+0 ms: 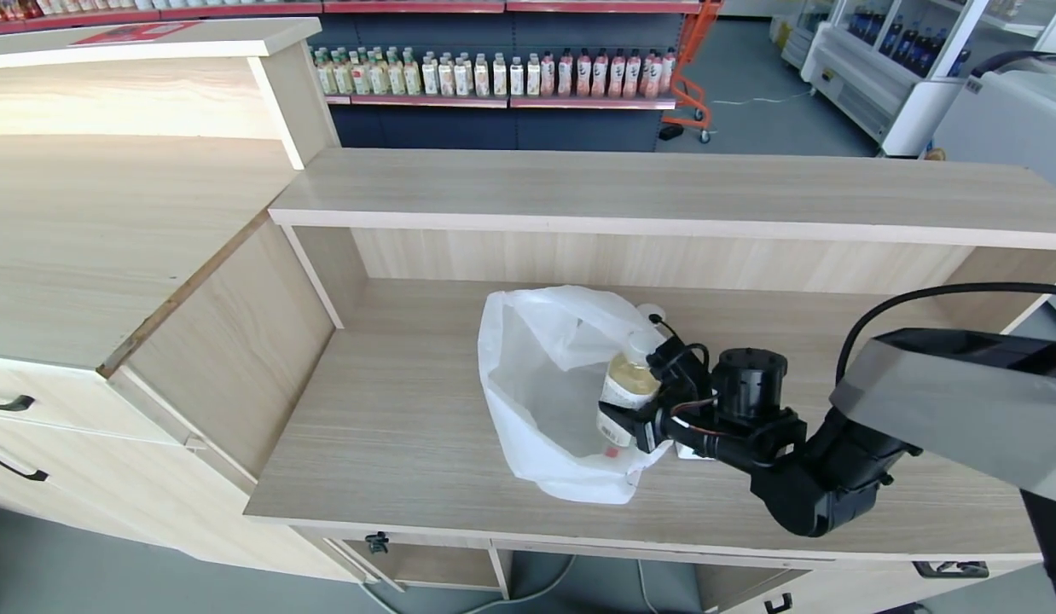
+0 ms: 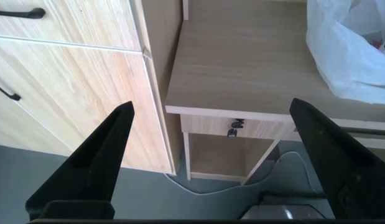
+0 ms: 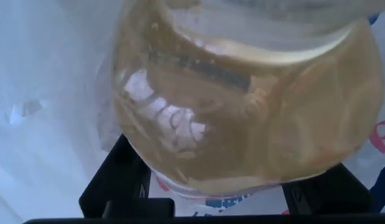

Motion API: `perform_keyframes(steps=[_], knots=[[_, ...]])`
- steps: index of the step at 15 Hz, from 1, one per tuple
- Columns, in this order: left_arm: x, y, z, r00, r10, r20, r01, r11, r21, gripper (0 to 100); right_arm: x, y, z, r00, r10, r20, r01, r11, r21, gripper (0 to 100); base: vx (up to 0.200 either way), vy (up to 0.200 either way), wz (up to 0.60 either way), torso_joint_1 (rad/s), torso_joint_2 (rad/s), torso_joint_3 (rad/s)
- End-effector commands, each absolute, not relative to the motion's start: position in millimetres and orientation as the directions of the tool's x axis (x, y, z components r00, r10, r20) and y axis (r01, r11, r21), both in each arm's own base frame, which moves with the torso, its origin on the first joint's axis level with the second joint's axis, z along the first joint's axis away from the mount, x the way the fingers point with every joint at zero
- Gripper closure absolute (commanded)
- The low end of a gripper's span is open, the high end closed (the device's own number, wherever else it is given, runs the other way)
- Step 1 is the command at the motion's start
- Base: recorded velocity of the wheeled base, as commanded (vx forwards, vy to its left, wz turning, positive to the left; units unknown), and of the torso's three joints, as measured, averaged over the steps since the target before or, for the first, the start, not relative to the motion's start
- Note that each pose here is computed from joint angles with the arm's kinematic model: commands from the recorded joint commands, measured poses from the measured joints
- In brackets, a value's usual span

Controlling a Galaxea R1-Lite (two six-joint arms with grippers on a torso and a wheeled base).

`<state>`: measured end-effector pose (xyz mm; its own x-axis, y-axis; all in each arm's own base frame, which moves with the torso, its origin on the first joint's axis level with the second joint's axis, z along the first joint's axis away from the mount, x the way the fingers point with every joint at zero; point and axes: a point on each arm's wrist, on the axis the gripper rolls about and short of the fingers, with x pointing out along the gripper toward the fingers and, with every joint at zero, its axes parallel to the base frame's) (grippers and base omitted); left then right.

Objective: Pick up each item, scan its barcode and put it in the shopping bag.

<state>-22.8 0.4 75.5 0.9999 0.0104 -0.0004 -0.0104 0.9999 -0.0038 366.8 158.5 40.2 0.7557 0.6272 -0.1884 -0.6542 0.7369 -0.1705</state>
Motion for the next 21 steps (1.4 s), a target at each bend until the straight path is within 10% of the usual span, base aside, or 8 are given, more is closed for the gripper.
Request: perform_keyframes(steps=[1,15,21], knots=[[-23,0,75,1.0,0.012,0.0,-0.012,1.0,-0.005,0,372,165,29,0.745,0.637,-0.199,-0.666,0.724,-0.177,0,0.0,0.0,0.0,0.0,0.0,0.0],[-23,0,75,1.0,0.011,0.0,-0.011,1.0,-0.005,0,265,86,143,0.819,0.556,-0.139,-0.528,0.826,0.195,0,0.0,0.0,0.0,0.0,0.0,0.0],[-23,0,75,1.0,0.011,0.0,-0.011,1.0,-0.005,0,166,17,151,0.939,0.25,-0.238,-0.209,0.961,0.184,0,0.0,0.0,0.0,0.0,0.0,0.0]])
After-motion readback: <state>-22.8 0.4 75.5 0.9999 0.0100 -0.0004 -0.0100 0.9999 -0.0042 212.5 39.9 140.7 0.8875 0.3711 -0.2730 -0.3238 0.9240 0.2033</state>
